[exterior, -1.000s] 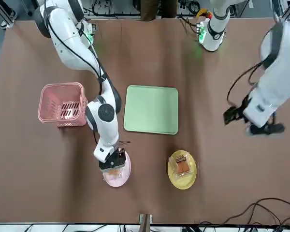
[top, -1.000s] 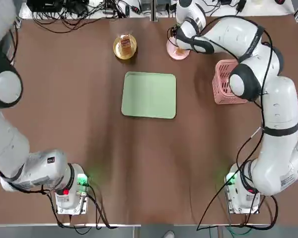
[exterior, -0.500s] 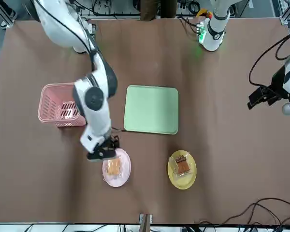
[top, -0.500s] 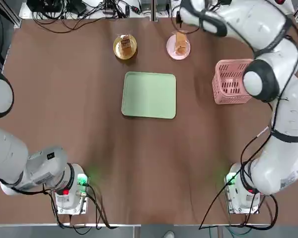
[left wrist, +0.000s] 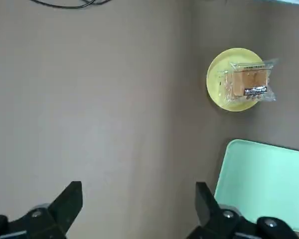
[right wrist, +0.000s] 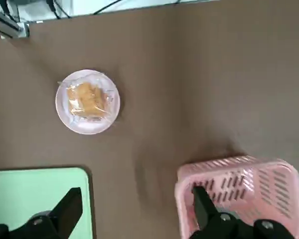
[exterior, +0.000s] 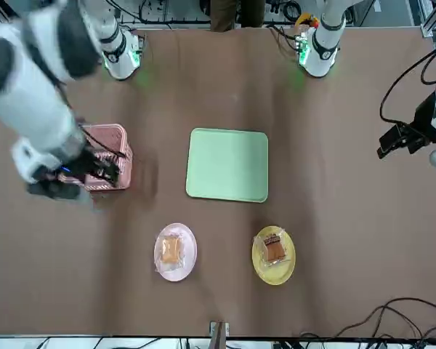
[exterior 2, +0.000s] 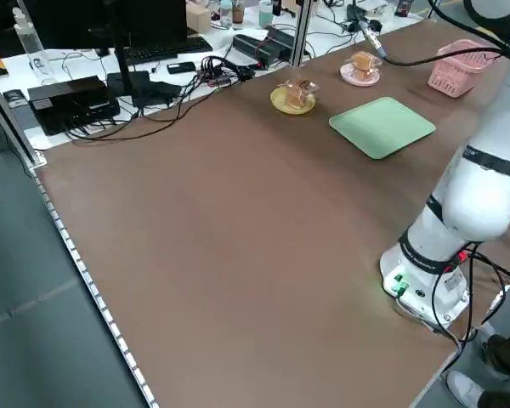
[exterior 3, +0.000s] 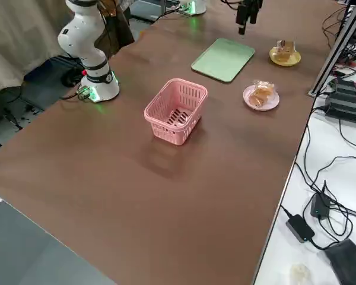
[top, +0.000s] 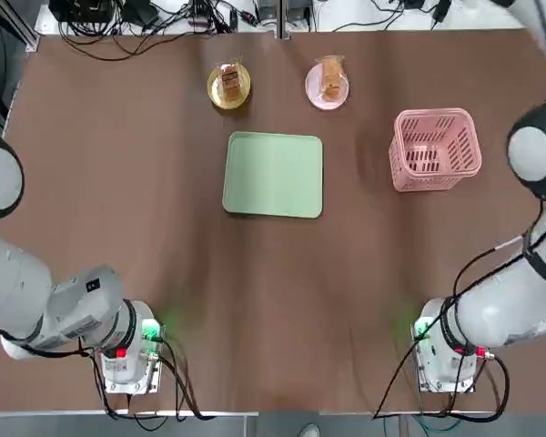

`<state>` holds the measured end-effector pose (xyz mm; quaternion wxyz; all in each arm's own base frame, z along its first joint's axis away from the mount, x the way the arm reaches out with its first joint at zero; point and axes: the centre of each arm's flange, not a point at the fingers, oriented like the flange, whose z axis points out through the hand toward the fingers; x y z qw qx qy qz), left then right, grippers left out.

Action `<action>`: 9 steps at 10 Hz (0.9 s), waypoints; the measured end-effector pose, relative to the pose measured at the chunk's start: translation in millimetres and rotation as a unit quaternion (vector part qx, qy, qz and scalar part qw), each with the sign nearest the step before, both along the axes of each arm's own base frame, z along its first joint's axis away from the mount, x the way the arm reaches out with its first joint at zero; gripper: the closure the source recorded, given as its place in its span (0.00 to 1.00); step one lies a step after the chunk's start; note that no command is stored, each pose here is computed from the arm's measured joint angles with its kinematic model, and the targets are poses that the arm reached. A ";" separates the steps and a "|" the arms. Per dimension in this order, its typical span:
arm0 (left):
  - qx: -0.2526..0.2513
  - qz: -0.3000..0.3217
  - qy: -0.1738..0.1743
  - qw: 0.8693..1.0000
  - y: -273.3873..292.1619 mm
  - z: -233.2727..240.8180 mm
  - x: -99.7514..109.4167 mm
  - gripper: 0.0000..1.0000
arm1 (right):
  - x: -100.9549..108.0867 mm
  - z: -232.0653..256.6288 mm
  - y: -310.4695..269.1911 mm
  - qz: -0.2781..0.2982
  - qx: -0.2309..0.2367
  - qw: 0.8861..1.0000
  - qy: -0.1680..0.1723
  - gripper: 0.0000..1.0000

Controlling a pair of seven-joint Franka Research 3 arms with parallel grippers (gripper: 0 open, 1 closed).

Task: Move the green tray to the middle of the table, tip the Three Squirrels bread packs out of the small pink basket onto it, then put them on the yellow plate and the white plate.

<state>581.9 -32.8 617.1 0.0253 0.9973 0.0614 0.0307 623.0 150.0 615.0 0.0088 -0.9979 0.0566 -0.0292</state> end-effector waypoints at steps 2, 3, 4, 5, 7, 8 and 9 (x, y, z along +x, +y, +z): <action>0.008 -0.010 0.003 1.000 -1.0 3.9 -4.7 0.00 | -34.7 42.4 -69.4 0.005 0.012 1.000 0.017 0.01; 0.012 -0.012 0.004 1.000 -4.5 4.2 -5.8 0.00 | -54.9 57.1 -90.5 0.011 0.009 0.999 0.030 0.01; 0.013 -0.014 0.004 1.000 -7.0 4.5 -6.2 0.00 | -70.8 66.9 -103.0 0.022 0.006 0.999 0.040 0.01; 0.013 -0.012 0.003 1.000 -5.2 5.9 -6.1 0.00 | -79.6 69.5 -109.2 0.032 0.004 0.998 0.045 0.02; 0.013 -0.010 0.000 1.000 -2.2 7.9 -5.8 0.00 | -83.9 57.9 -115.0 0.035 0.002 0.998 0.059 0.02; 0.013 -0.010 0.001 1.000 -2.1 7.6 -5.6 0.00 | -82.9 54.2 -117.2 0.034 0.002 0.998 0.059 0.02; 0.013 -0.010 0.002 1.000 -2.0 6.7 -5.2 0.00 | -81.2 50.8 -119.0 0.032 0.003 0.998 0.057 0.02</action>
